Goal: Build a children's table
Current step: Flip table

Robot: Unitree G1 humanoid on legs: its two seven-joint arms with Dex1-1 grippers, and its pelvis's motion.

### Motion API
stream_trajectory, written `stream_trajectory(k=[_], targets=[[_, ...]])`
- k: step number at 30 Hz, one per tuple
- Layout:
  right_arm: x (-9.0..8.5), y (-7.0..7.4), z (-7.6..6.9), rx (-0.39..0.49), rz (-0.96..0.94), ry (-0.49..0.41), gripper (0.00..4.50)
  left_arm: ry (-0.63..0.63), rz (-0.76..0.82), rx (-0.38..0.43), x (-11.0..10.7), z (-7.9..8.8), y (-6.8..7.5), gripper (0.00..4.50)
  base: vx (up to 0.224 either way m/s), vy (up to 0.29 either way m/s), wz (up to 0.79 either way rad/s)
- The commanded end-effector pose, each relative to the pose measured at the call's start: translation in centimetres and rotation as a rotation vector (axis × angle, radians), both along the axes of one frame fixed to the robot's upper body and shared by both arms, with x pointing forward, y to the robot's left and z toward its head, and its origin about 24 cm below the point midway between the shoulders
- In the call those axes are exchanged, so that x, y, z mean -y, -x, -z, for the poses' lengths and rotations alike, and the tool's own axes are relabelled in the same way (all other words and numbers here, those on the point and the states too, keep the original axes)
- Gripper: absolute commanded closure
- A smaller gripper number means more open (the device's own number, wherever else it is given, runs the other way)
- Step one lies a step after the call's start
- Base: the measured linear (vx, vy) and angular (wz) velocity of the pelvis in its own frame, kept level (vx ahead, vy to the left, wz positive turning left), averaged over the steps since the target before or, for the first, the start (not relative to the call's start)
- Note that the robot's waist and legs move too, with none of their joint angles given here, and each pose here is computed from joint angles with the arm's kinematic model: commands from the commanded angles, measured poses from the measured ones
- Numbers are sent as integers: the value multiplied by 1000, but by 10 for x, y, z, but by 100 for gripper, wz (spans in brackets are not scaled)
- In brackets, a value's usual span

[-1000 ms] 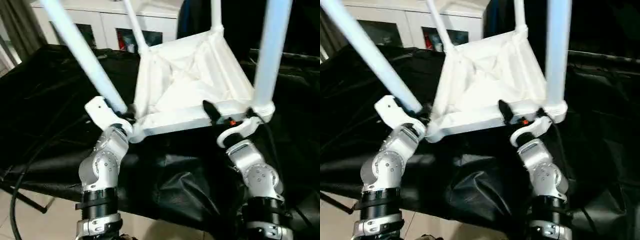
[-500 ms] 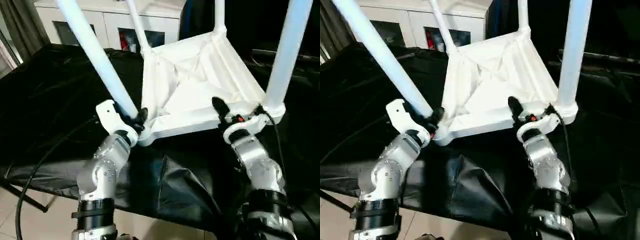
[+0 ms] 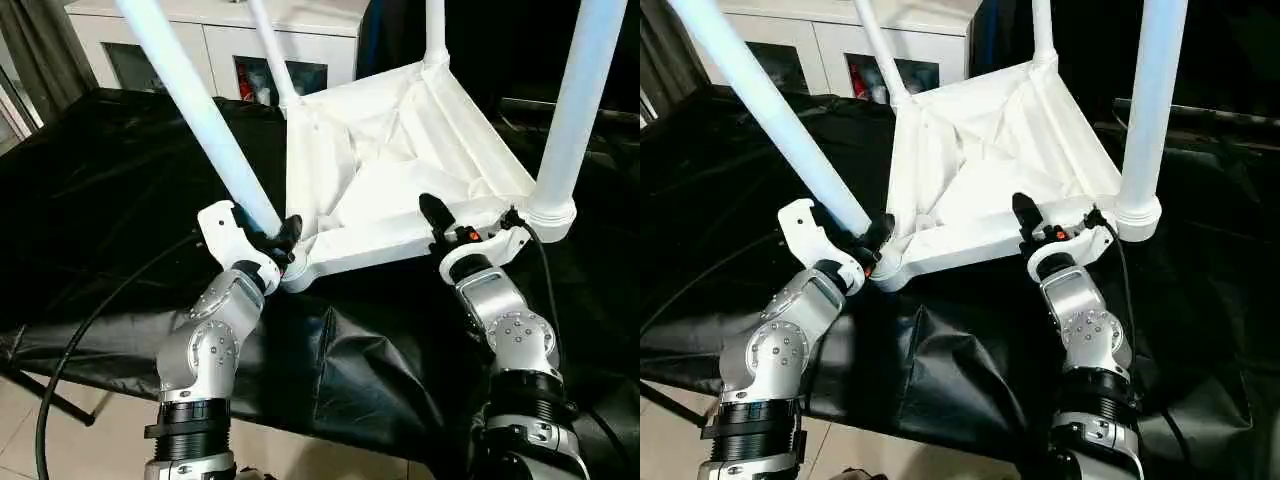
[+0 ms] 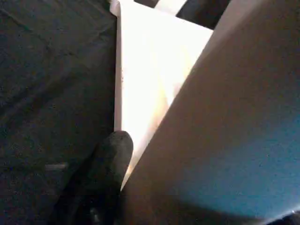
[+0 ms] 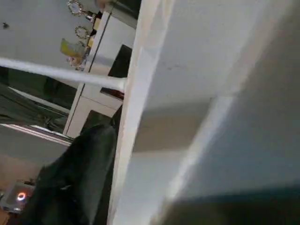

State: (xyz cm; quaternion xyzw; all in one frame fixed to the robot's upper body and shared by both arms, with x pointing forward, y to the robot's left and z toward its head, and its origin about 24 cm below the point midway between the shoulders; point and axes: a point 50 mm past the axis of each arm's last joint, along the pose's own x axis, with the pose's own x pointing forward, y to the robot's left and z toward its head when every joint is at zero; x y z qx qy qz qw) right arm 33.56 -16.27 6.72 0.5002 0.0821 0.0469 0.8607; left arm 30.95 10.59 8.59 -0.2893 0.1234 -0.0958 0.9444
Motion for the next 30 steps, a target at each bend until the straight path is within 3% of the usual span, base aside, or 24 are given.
stream_trajectory(k=[1,11,12,13,24,27,30], targets=[[-2,-2,1,-23,-7,15,112,108,81,87,15,-16,3,191,0,0,0],[4,-3,2,-34,32,35,197,106,70,80,13,-14,2,191,0,0,0],[5,-3,2,-33,36,40,202,132,76,78,13,-14,2,135,0,0,0],[6,-4,1,-31,41,40,205,146,83,80,12,-15,3,121,0,0,0],[19,-7,-5,-14,88,73,220,157,129,104,7,-17,5,34,0,0,0],[24,-7,-9,3,100,124,222,120,89,166,-13,-15,6,6,0,0,0],[31,-7,-12,16,125,144,222,163,36,237,-37,-16,9,0,0,0,0]])
